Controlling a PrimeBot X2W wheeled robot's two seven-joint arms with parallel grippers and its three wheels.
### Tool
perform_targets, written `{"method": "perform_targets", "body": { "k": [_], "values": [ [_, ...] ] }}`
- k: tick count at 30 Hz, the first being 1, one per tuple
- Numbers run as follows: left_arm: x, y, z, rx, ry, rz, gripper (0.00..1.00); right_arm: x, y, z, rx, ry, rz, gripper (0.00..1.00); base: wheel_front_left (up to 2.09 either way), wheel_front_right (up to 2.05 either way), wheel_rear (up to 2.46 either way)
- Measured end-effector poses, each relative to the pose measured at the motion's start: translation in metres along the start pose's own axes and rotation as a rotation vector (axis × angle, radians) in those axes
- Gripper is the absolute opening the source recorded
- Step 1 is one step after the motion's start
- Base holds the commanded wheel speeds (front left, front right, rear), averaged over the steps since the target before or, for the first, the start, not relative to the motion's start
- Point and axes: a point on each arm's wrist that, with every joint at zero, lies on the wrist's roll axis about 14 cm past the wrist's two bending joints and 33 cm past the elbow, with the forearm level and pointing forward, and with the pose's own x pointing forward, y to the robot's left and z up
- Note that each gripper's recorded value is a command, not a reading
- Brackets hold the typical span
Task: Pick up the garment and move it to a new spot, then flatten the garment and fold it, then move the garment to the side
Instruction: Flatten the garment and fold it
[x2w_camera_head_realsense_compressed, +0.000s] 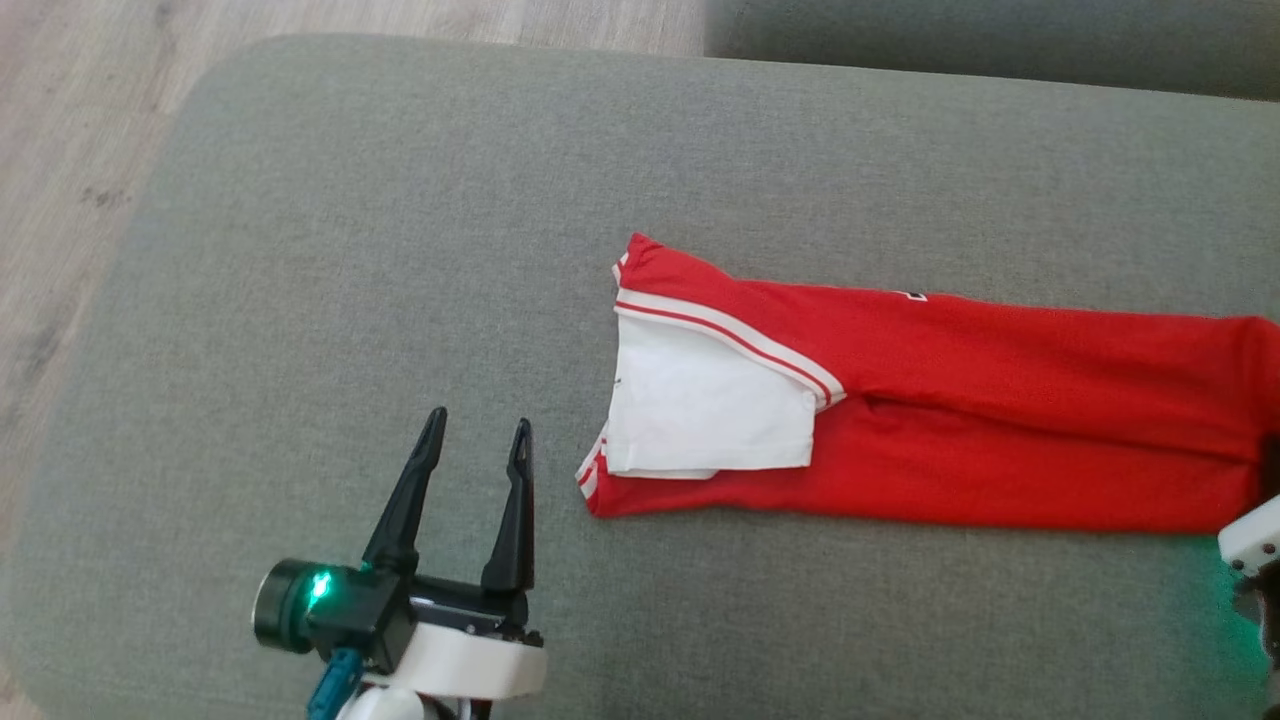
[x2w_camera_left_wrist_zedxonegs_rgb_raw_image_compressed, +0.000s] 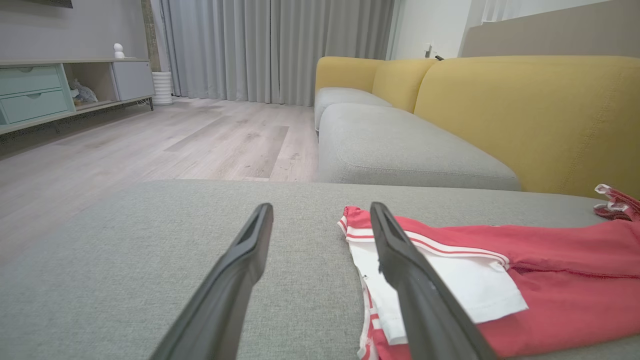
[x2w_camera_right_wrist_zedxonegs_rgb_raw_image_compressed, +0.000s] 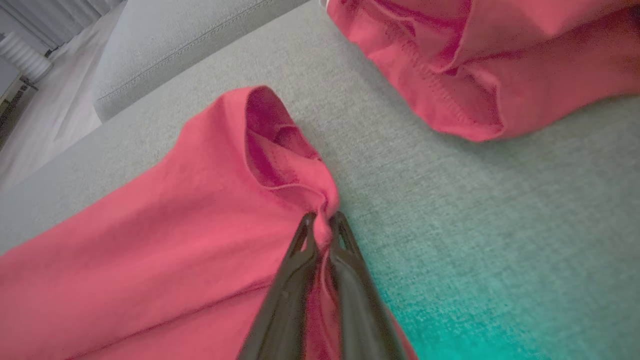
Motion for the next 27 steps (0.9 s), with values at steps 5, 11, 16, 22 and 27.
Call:
{"method": "perform_targets", "body": {
  "k": [5, 11, 16, 22, 27],
  "values": [
    [0.001, -0.004, 0.001, -0.005, -0.007, -0.017, 1.0, -0.006, 0.0, 0.023, 0.021, -0.079, 0.015, 0.0, 0.0, 0.0, 0.0],
    [-0.001, -0.01, -0.001, -0.017, -0.005, -0.04, 1.0, -0.022, -0.021, 0.061, 0.002, -0.172, -0.007, 0.0, 0.0, 0.0, 0.0],
    [-0.003, -0.015, -0.002, -0.018, -0.007, -0.053, 1.0, -0.043, 0.003, 0.09, 0.044, -0.243, 0.089, 0.0, 0.0, 0.0, 0.0],
    [-0.006, -0.022, 0.001, -0.025, -0.021, -0.079, 1.0, -0.086, 0.117, 0.115, 0.046, -0.327, 0.42, 0.0, 0.0, 0.0, 0.0],
    [-0.014, -0.019, -0.002, -0.027, -0.014, -0.067, 1.0, -0.107, 0.192, 0.097, 0.001, -0.281, 0.617, 0.0, 0.0, 0.0, 0.0]
  ]
}}
